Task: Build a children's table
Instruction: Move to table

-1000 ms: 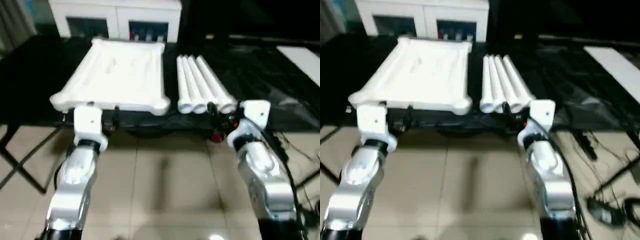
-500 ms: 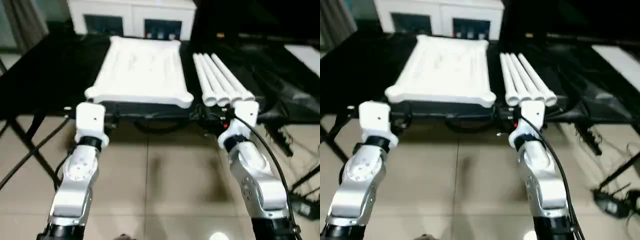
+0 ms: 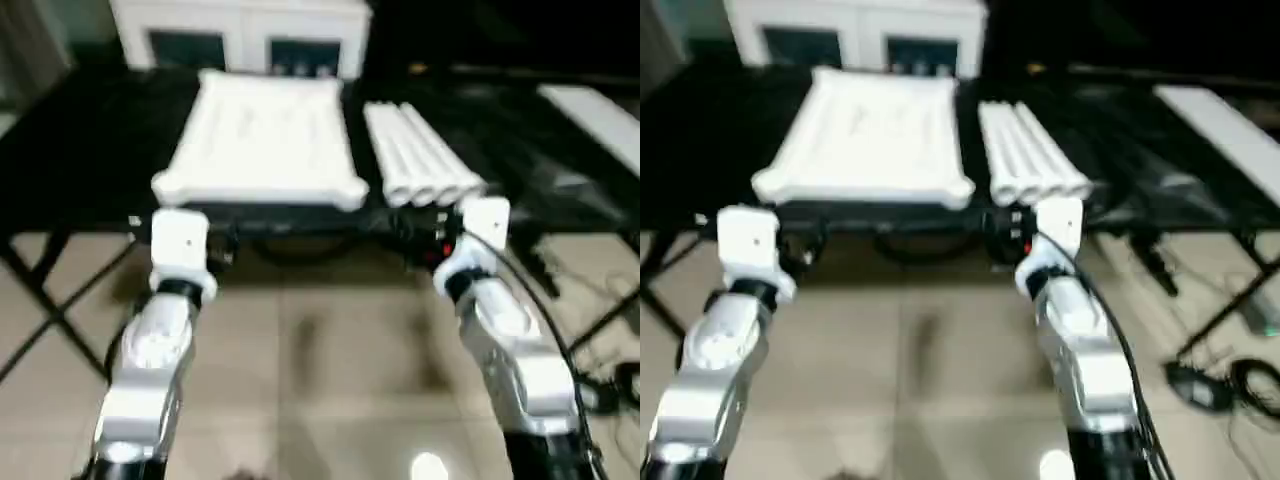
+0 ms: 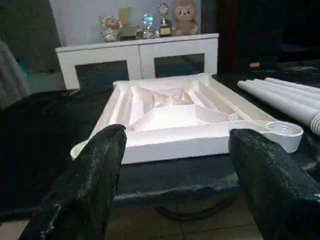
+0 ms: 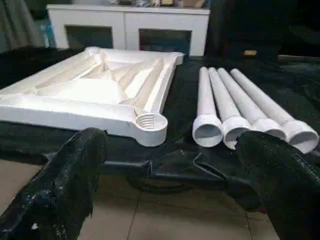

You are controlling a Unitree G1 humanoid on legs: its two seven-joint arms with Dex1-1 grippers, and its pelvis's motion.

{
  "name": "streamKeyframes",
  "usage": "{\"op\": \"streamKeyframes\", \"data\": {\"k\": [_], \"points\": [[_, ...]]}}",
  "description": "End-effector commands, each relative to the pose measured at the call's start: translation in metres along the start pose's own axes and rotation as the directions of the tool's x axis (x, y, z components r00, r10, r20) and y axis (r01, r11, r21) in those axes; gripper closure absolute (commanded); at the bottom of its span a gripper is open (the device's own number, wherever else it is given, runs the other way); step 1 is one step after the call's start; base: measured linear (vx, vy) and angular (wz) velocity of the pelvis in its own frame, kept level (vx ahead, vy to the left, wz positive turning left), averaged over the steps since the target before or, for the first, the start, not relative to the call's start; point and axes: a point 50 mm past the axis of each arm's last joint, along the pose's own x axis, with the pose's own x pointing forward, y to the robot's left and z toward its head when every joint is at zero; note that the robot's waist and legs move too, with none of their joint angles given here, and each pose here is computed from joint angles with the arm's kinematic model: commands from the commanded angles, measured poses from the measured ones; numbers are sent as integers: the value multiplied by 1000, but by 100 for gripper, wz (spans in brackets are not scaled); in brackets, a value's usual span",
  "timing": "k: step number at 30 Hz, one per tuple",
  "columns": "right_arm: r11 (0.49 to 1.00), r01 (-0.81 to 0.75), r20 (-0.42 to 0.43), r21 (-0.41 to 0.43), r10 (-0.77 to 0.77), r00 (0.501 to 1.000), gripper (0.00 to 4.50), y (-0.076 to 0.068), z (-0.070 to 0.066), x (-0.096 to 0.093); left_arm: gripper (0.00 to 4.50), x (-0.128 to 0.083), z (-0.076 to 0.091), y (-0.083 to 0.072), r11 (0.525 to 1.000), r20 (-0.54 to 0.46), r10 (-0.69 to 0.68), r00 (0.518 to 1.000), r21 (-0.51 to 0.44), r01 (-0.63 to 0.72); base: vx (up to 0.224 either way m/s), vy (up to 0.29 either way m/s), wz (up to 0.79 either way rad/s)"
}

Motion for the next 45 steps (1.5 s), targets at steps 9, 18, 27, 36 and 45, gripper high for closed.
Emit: {"op": "streamKeyframes", "data": {"k": [9, 18, 27, 36, 45], "points": [[999, 40, 43, -11, -40, 998, 0, -14, 14, -3, 81, -1, -4, 3, 1000, -11, -15, 1000, 0, 15, 155, 27, -5], [1000, 16, 72, 2, -17, 997, 0, -5, 20, 6, 81, 14, 3, -1, 999, 5, -43, 999, 9, 43, 159, -13, 3], [1000, -1, 79, -21, 2, 997, 0, -6, 21, 7, 81, 20, 8, -5, 998, 20, -62, 998, 12, 62, 194, 20, 2], [999, -3, 77, -32, 5, 997, 0, -5, 20, 7, 81, 20, 6, -7, 997, 16, -72, 997, -1, 72, 207, 16, 2], [998, -26, 67, -52, 29, 997, 0, -3, 18, 7, 81, 20, 5, -10, 997, 16, -71, 997, -12, 72, 175, -17, 2]]}}
